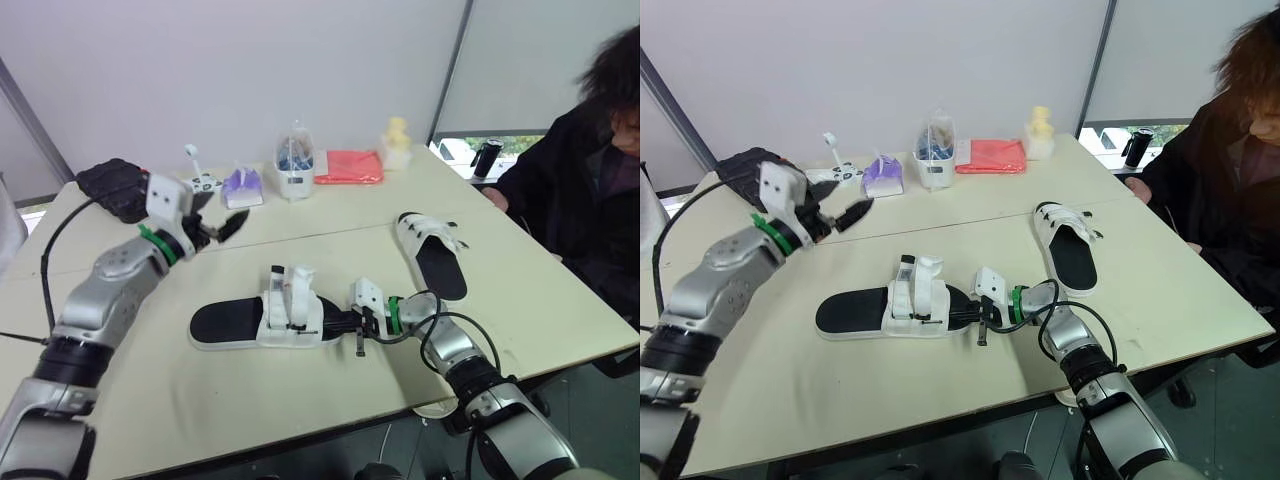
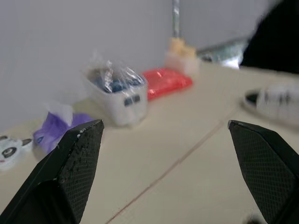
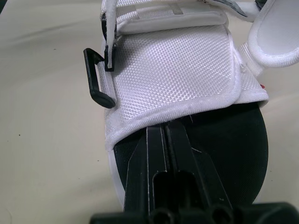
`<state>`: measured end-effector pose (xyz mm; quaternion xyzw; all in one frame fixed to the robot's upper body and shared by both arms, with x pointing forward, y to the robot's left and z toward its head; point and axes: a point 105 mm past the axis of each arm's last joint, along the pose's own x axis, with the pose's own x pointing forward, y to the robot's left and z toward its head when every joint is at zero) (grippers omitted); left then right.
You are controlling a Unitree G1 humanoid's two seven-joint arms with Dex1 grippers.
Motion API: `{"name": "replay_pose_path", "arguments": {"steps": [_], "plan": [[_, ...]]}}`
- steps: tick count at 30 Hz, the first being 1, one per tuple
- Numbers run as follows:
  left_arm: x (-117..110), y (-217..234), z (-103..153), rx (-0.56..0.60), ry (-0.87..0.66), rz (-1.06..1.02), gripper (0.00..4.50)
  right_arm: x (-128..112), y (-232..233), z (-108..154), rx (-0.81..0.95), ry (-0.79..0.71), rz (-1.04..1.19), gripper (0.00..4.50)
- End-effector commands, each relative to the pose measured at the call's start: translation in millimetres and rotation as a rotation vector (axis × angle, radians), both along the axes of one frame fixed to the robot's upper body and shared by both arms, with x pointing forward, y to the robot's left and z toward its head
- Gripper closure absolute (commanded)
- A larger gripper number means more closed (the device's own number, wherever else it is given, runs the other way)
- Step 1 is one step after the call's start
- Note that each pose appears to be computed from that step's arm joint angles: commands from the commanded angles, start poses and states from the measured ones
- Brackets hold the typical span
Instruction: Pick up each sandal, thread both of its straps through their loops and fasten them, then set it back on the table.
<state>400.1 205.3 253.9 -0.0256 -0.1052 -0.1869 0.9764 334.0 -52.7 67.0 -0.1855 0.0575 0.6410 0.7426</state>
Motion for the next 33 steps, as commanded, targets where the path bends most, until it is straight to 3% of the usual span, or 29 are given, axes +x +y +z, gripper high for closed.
{"name": "replay_pose_path", "arguments": {"steps": [1, 3, 5, 7, 10, 14, 18, 25, 33], "plan": [[17, 32, 31, -0.176, -0.031, 0.209, 0.09, -12, -13, -49, -0.157, 0.138, -0.029, 4.50], [22, 29, 37, -0.295, 0.015, 0.180, 0.09, -11, -13, -49, -0.157, 0.137, -0.028, 4.50], [14, 8, 35, -0.333, 0.074, 0.014, 0.09, -10, -14, -47, -0.158, 0.136, -0.030, 4.50], [-8, -17, 19, -0.316, 0.170, -0.211, 0.09, -9, -15, -47, -0.161, 0.135, -0.033, 4.50], [-67, -42, -5, -0.343, 0.322, -0.589, 0.09, -8, -14, -48, -0.162, 0.138, -0.035, 4.50], [-96, -44, -41, -0.216, 0.424, -0.636, 0.09, -10, -12, -50, -0.158, 0.147, -0.031, 4.50], [-113, -55, -77, 0.032, 0.487, -0.670, 0.09, -10, -12, -51, -0.158, 0.151, -0.028, 4.50], [-111, -68, -98, 0.142, 0.477, -0.716, 0.09, -10, -10, -50, -0.155, 0.151, -0.023, 4.50], [-93, -100, -102, 0.152, 0.444, -0.833, 0.09, -10, -8, -49, -0.154, 0.149, -0.026, 4.50]]}}
